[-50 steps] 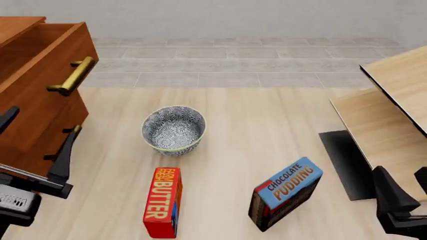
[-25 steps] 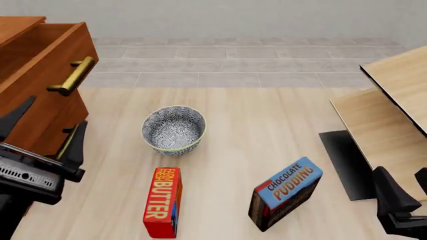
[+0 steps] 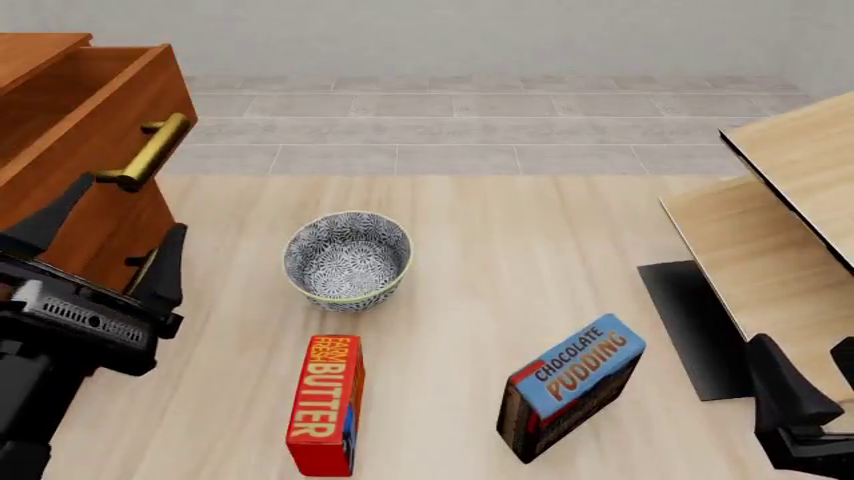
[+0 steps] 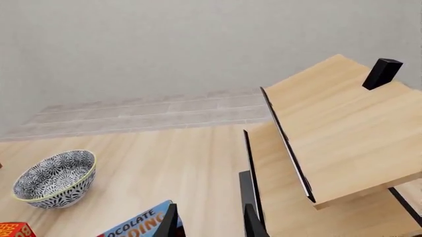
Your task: Close the top drawer of the cabinet.
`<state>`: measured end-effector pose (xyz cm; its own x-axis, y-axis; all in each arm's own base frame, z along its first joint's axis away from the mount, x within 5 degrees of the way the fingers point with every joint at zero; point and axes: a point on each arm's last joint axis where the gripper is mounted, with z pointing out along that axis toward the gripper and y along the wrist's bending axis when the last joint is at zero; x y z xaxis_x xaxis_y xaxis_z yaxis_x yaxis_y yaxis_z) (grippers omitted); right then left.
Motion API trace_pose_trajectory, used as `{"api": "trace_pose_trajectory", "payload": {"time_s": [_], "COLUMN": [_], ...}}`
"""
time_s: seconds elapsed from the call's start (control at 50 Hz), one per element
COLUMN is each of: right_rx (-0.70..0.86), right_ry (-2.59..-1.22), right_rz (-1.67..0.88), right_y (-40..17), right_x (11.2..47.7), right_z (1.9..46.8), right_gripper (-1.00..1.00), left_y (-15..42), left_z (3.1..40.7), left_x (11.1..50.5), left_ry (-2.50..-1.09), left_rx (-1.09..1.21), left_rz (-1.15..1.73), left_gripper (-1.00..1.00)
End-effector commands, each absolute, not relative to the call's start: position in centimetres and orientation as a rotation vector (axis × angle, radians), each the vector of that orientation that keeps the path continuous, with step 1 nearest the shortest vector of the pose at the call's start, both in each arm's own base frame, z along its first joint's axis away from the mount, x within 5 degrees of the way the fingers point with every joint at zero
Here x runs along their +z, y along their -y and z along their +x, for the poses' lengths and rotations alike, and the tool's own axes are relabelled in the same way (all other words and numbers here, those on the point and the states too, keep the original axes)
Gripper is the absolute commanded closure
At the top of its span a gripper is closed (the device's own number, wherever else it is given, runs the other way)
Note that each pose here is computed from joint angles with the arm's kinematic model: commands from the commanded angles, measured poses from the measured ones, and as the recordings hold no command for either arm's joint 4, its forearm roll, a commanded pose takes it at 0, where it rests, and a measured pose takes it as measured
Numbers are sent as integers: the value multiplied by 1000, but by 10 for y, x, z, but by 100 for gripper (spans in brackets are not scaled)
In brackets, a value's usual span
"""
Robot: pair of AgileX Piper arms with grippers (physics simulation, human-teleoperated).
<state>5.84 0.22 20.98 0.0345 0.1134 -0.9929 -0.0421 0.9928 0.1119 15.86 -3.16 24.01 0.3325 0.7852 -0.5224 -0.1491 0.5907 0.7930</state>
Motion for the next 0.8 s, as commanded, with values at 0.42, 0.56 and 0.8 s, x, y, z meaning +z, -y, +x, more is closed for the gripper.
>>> {"api": "trace_pose_trajectory", "payload": {"time_s": [0.42,0.56,0.8], "right_rx": [112,112,111], "right_ry": [-1540,-1542,-1533], "right_rz": [45,43,48], "right_y": [-2,-3,-2], "right_x": [209,209,209], "right_z": [59,59,58], "right_gripper": [-100,-100,-100], "left_y": [26,26,31], "left_z": [175,181,193], "left_x": [243,244,243], "left_ry": [-1043,-1040,-1038], "left_rx": [828,853,861], "left_rz": [759,766,803], "left_gripper": [-100,-100,-100]}}
